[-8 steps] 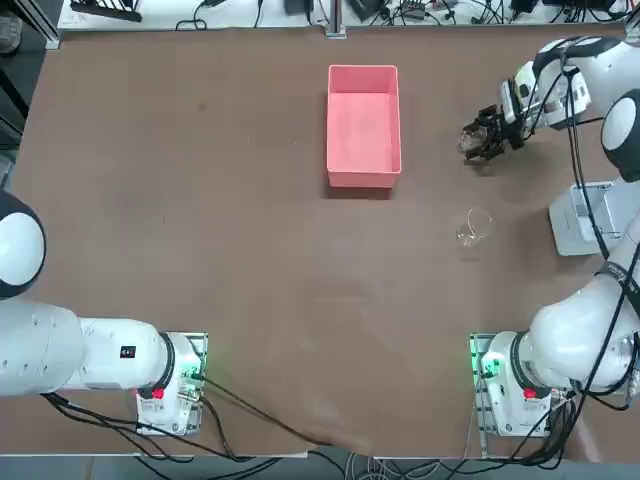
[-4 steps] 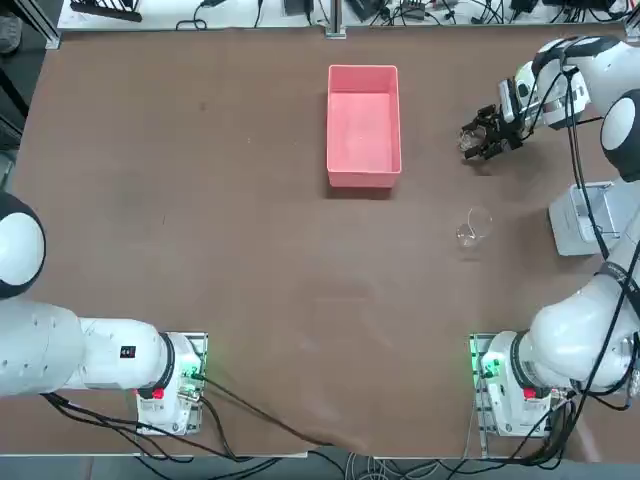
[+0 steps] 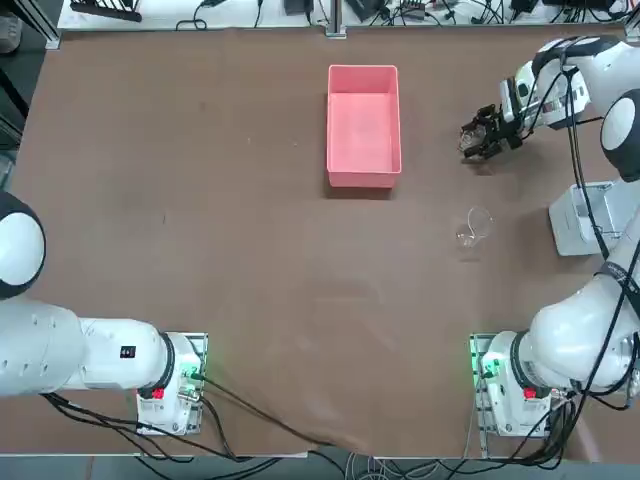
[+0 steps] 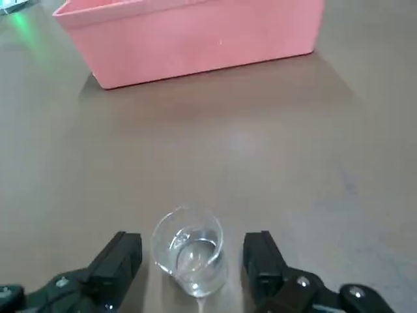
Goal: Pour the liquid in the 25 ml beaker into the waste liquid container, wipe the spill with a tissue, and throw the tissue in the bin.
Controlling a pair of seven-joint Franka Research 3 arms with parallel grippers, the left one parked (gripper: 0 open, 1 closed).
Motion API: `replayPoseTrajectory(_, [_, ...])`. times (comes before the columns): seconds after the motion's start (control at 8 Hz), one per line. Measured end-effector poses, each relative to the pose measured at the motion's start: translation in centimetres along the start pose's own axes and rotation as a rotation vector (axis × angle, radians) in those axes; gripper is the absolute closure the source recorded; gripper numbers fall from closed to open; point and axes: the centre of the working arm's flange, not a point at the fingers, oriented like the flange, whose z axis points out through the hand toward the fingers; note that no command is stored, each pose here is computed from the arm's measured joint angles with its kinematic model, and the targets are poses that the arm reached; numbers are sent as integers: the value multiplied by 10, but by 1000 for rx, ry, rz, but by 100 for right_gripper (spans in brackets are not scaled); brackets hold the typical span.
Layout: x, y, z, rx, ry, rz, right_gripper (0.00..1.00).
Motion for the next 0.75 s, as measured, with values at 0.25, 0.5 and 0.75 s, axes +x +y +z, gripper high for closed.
replayPoseTrajectory(0.25, [3,0,4,4,1,-4,20])
replayPoseTrajectory(0.5, [6,0,8,10,1,-8,36])
replayPoseTrajectory(0.75, [7,1,9,10,0,-14,45])
